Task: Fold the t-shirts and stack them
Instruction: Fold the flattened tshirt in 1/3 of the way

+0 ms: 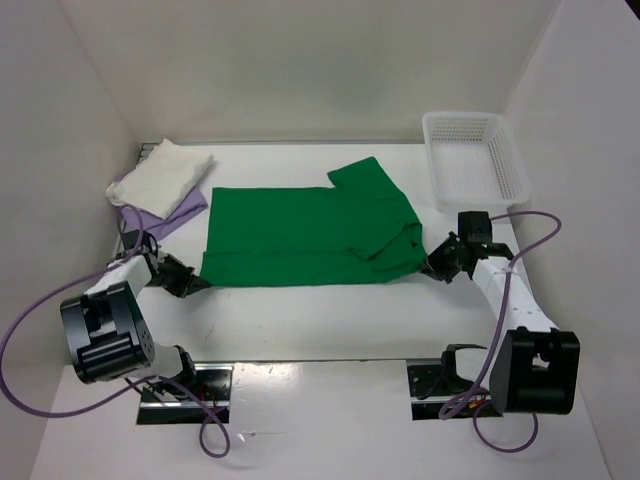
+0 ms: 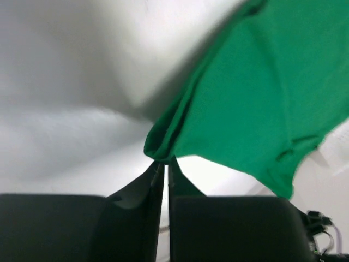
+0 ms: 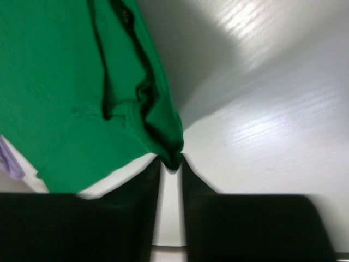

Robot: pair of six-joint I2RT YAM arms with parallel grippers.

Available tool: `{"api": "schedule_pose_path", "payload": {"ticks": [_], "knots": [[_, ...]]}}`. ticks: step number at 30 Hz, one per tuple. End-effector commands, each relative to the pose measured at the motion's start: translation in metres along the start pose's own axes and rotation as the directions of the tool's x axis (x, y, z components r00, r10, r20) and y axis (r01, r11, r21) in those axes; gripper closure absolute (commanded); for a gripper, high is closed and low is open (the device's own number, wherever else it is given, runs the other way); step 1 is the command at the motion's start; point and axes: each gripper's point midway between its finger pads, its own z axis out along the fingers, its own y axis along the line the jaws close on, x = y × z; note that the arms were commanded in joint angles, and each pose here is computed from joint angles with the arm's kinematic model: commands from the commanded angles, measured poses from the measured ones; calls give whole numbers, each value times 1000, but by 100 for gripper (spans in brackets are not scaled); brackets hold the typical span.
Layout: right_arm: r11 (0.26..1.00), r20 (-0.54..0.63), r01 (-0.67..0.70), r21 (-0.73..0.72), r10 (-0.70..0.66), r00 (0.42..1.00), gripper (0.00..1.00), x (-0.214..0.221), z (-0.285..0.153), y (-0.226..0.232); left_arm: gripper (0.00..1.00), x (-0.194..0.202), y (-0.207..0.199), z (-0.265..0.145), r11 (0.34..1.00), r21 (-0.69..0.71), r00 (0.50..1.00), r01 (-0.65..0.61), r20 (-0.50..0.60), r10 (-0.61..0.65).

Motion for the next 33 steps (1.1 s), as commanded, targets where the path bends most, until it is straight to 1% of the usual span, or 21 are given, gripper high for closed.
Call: {"api": "schedule_pose_path", "payload": {"ticks": [1,3,4,7,9,10,11,12,13,14,15,17,18,19,20,21,23,24,25,28,33], "knots": [[1000,-93,-7,16,9,996,65,27,-12,-6,86,25,-7,-26,999,54,998,6,-64,-2],[1000,-67,27,-16,-28,997,53,17,-18,5,60,32,-8,-32,996,91,996,14,-84,-7],[999,-21,43,-14,-43,999,46,8,-22,8,44,41,-11,-35,993,117,993,17,-119,-3],[993,51,111,-28,-109,993,43,-15,-33,25,31,27,-23,-45,991,132,998,-22,-56,29],[986,82,149,-69,-143,986,43,-29,-36,44,31,16,-31,-53,988,132,997,-76,-12,78],[979,106,174,-108,-163,981,51,-37,-34,56,34,8,-40,-60,985,143,995,-100,28,97],[974,77,192,-118,-183,980,74,-36,-22,62,52,6,-44,-60,980,145,990,-135,45,130],[967,54,202,-157,-196,979,85,-33,-17,73,62,9,-54,-61,970,161,983,-180,53,174],[954,61,236,-186,-228,972,93,-32,-9,87,69,7,-67,-61,950,210,973,-230,77,218],[955,30,237,-178,-235,971,98,-29,7,94,74,10,-75,-60,939,233,968,-251,80,239],[948,12,253,-195,-256,967,100,-24,13,103,84,18,-83,-57,929,247,962,-274,69,266],[935,-6,282,-215,-290,957,95,-10,30,121,90,17,-101,-54,905,257,941,-339,107,322],[930,-14,295,-220,-305,952,79,-4,37,125,92,27,-113,-50,894,256,930,-367,86,357],[927,-20,296,-230,-308,951,67,1,44,130,92,28,-127,-47,872,284,917,-399,102,386],[926,-57,310,-217,-329,943,59,14,57,127,92,32,-134,-42,862,279,905,-424,103,412],[926,-69,310,-217,-331,941,56,20,64,129,92,38,-139,-36,858,274,900,-434,86,428],[930,-90,298,-213,-322,942,56,27,74,130,90,58,-160,-18,822,300,867,-485,43,496],[928,-110,304,-216,-332,937,56,34,80,129,90,63,-162,-5,825,288,864,-487,22,502],[932,-94,294,-210,-318,943,55,31,81,131,90,77,-169,1,809,296,848,-508,6,530],[940,-101,291,-176,-312,945,51,35,91,121,90,96,-167,23,810,277,836,-517,-42,547],[949,-118,270,-160,-290,950,51,39,101,116,90,108,-161,42,809,255,824,-529,-73,562]]}}
